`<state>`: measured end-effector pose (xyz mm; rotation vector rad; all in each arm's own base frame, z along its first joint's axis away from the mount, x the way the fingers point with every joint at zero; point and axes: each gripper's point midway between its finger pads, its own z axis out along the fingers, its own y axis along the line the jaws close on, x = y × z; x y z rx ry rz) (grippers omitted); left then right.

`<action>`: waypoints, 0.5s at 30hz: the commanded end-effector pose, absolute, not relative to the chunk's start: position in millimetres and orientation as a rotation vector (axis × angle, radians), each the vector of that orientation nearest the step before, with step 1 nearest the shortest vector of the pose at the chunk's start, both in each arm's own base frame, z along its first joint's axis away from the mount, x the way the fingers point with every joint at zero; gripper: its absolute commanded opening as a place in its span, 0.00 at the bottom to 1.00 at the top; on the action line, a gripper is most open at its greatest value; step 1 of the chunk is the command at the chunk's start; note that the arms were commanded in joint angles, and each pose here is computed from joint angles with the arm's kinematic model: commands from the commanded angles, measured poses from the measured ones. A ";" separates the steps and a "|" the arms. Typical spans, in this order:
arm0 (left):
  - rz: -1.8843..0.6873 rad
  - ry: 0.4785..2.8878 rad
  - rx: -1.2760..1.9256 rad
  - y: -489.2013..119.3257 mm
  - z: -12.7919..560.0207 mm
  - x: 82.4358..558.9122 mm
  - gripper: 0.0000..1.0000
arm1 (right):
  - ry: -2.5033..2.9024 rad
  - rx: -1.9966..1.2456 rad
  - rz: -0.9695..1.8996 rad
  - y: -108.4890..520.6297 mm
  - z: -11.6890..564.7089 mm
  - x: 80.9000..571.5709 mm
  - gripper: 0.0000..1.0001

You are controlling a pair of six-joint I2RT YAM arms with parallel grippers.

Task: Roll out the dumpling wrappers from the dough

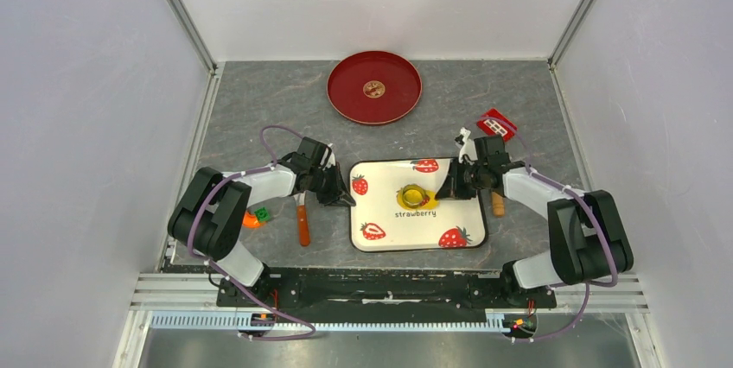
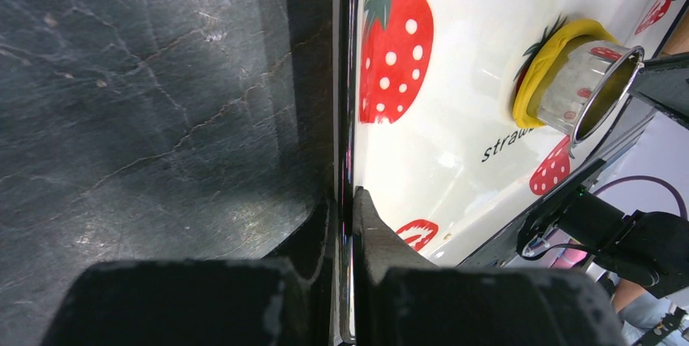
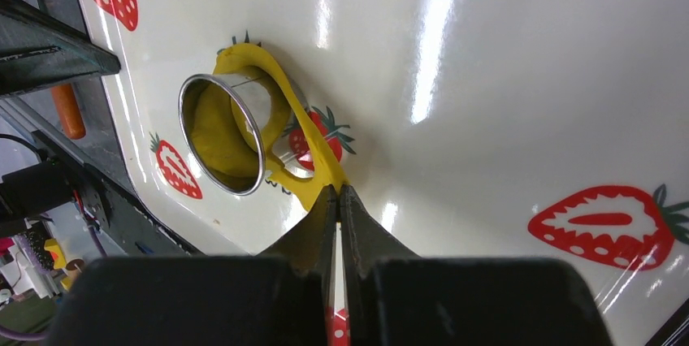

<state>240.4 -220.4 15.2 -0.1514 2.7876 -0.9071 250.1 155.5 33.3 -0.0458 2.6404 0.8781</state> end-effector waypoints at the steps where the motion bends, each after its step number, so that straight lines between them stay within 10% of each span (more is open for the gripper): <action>1: -0.655 2.808 -0.143 -190.7 -14.7 243.9 0.02 | 2.626 -0.037 0.849 149.0 36.5 244.7 0.02; 15: -0.655 2.808 -0.143 -190.8 -14.9 243.9 0.02 | 2.631 -0.049 0.841 144.6 40.7 227.4 0.04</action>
